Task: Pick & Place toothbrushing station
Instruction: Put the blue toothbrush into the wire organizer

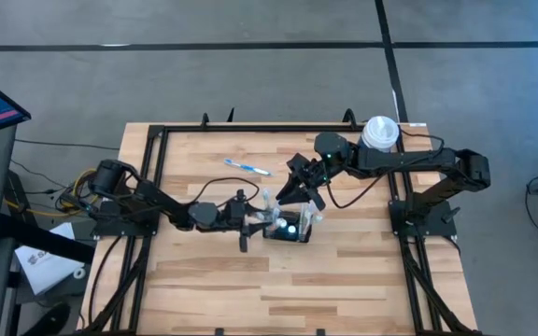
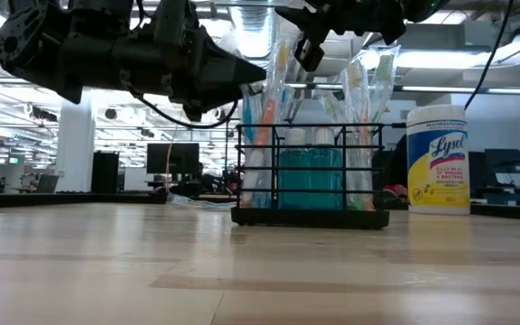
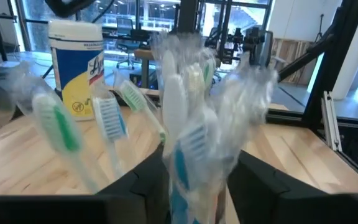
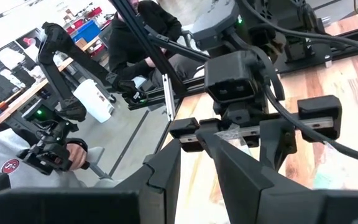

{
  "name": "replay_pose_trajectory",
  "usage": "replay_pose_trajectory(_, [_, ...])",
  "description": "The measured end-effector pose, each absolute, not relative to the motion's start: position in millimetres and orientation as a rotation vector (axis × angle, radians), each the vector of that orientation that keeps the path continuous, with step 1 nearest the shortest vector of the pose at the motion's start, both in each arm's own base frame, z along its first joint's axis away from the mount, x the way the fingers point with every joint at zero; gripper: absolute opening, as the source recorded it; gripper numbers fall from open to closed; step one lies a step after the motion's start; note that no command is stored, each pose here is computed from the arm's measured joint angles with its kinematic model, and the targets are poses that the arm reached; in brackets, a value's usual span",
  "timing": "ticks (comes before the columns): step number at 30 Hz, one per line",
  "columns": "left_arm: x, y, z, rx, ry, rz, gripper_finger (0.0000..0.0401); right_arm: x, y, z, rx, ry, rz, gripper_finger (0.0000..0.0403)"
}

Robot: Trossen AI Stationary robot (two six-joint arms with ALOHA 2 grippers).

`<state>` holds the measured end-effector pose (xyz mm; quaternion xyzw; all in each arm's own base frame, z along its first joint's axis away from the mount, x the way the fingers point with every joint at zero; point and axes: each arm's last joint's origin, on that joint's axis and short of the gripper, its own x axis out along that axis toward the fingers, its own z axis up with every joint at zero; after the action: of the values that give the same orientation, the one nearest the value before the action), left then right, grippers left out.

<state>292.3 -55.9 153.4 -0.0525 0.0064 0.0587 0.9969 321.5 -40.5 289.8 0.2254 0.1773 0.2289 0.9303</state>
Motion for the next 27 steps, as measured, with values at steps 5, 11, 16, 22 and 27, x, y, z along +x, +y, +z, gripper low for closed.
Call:
replay_pose_trajectory(5, [291, -55, 162, -0.114, -0.017, 0.123, 0.0176, 322, -40, 290, 0.462, 0.363, 0.469, 0.0093])
replay_pose_trajectory(11, [287, -54, 177, -0.128, -0.069, 0.124, 0.0210, 322, -41, 290, 0.461, 0.363, 0.468, 0.0093])
replay_pose_trajectory(16, [283, -53, 191, -0.143, -0.120, 0.121, 0.0225, 322, -40, 290, 0.461, 0.363, 0.469, 0.0093])
replay_pose_trajectory(22, [275, -51, 212, -0.169, -0.196, 0.161, 0.0224, 322, -41, 290, 0.461, 0.363, 0.469, 0.0093])
replay_pose_trajectory(27, [266, -47, 230, -0.190, -0.255, 0.206, 0.0216, 322, -40, 290, 0.459, 0.363, 0.470, 0.0093])
